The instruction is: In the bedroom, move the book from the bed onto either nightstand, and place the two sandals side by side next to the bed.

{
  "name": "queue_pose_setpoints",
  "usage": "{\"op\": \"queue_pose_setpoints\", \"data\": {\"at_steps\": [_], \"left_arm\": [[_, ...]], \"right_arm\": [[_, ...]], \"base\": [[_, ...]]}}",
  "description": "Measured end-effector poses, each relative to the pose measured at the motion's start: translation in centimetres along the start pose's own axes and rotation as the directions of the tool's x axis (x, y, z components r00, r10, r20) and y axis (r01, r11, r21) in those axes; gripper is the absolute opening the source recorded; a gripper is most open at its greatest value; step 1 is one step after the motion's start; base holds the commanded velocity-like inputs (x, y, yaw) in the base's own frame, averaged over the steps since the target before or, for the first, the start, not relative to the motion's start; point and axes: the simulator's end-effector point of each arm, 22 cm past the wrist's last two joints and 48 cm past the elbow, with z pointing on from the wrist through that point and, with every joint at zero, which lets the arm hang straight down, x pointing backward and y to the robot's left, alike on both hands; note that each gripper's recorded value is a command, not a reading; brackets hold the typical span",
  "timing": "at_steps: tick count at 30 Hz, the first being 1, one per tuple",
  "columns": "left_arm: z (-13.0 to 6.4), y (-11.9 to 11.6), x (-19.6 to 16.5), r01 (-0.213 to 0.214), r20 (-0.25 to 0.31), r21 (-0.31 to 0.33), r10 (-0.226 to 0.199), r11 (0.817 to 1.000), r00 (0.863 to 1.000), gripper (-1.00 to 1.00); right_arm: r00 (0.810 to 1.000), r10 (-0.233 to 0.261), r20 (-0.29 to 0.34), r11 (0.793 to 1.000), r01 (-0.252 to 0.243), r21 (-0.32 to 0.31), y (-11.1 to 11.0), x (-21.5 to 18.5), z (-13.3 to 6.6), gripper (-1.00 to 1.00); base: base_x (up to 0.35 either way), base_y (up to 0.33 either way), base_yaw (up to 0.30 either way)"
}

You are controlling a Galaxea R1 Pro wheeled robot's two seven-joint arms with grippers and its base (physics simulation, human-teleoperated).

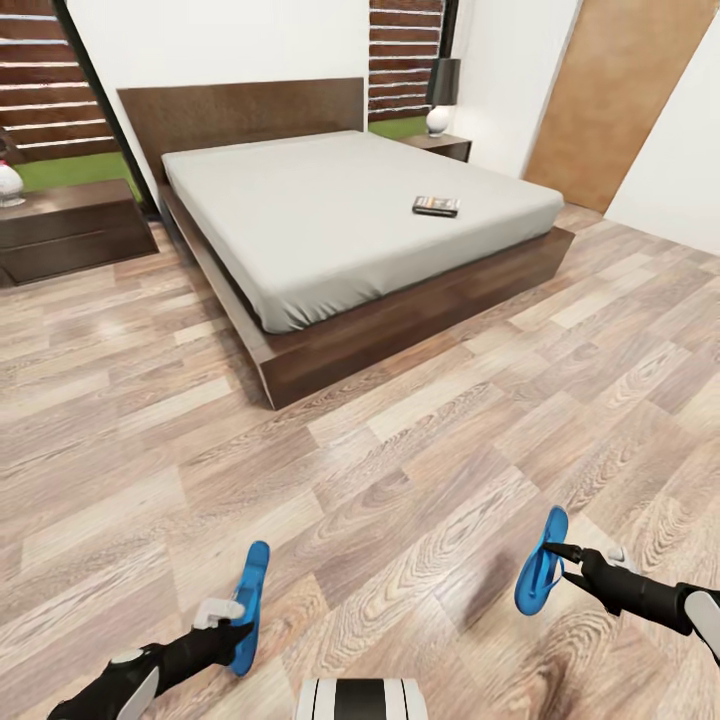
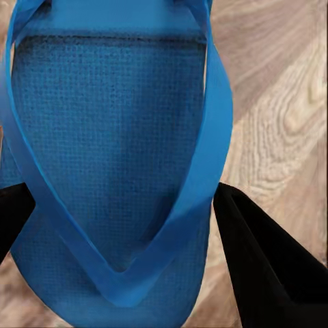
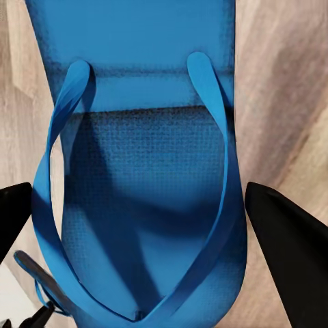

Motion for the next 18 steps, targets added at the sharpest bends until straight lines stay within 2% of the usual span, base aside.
{"op": "queue_pose_setpoints", "data": {"at_steps": [3, 6, 8, 11, 16, 18], "left_arm": [[-0.3, -0.7, -0.8, 0.006, 0.021, 0.026, -0.006, 1.000, 1.000, -1.00], [-0.7, -2.0, -2.2, 0.034, 0.061, 0.082, -0.039, 0.996, 0.997, -1.00], [-1.0, -3.2, -3.3, 0.063, 0.098, 0.139, -0.077, 0.988, 0.992, -1.00], [-1.5, -4.4, -4.4, 0.082, 0.129, 0.191, -0.107, 0.978, 0.986, -1.00], [-1.9, -5.0, -4.1, 0.095, 0.129, 0.204, -0.123, 0.974, 0.984, -1.00], [-1.8, -5.6, -3.9, 0.098, 0.129, 0.210, -0.127, 0.973, 0.984, -1.00]], "right_arm": [[1.000, -0.004, 0.006, 1.000, 0.004, -0.001, 0.2, -0.1, -0.3, -1.00], [1.000, -0.006, 0.013, 1.000, 0.006, 0.001, 0.2, -0.2, -0.6, -1.00], [1.000, 0.016, 0.007, 0.999, -0.016, 0.029, -1.2, 0.5, -0.7, -1.00], [0.999, 0.032, 0.033, 0.994, -0.035, 0.102, -5.1, 1.6, -1.0, -1.00], [0.983, -0.107, 0.150, 0.966, 0.066, 0.251, -11.4, 1.7, -2.3, -1.00], [0.978, -0.125, 0.165, 0.956, 0.074, 0.284, -13.0, 2.4, -2.8, -1.00]], "base": [[0.000, 0.000, 0.000], [0.000, 0.000, 0.000], [0.000, 0.000, 0.000], [0.000, 0.000, 0.000], [0.000, 0.000, 0.000], [0.000, 0.000, 0.000]]}}
